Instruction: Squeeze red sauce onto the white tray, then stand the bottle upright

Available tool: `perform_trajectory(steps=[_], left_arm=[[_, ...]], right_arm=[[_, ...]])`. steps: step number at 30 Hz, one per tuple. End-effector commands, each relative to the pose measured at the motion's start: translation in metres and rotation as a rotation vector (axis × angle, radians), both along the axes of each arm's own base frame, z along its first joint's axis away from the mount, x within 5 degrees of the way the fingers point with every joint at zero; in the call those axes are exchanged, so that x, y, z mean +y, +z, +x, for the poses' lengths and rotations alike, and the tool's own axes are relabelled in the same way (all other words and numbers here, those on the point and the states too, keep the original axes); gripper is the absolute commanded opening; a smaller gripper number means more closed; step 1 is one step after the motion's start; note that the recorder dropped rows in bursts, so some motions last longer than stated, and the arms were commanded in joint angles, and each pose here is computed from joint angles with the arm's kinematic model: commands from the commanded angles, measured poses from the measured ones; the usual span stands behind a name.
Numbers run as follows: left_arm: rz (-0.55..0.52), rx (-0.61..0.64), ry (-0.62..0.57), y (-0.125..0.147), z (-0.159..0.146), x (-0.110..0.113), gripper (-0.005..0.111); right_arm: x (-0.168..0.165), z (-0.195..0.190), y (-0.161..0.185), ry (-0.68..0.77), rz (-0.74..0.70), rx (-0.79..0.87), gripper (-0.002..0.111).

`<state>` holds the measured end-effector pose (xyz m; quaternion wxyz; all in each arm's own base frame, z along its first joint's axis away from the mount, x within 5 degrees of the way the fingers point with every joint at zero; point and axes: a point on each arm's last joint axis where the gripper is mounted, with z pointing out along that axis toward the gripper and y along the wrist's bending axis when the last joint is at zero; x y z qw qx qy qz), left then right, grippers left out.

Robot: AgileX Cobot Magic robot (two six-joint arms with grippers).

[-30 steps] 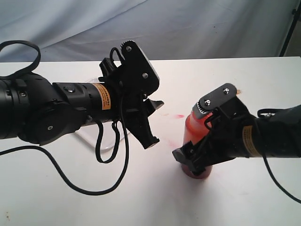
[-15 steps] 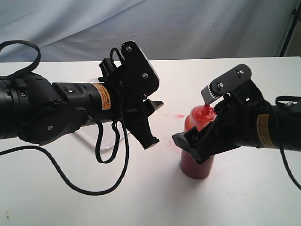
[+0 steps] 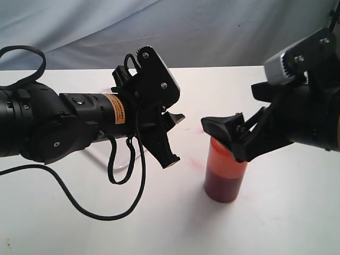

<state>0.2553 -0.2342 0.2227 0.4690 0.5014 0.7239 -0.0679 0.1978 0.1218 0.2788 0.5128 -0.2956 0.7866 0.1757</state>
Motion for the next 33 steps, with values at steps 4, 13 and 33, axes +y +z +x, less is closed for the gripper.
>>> perform_trajectory(steps=[4, 13, 33], left_arm=[[-0.012, -0.002, 0.009, 0.004, 0.0, 0.001, 0.033], [-0.011, -0.019, 0.004, 0.012, -0.002, 0.004, 0.022], [-0.241, -0.361, 0.252, 0.183, -0.098, 0.145, 0.0]], right_arm=[[-0.024, -0.018, 0.036, -0.133, 0.043, -0.184, 0.105], [-0.071, -0.061, 0.087, -0.382, 0.165, -0.466, 0.105], [-0.091, -0.074, 0.098, -0.516, 0.14, -0.568, 0.0]])
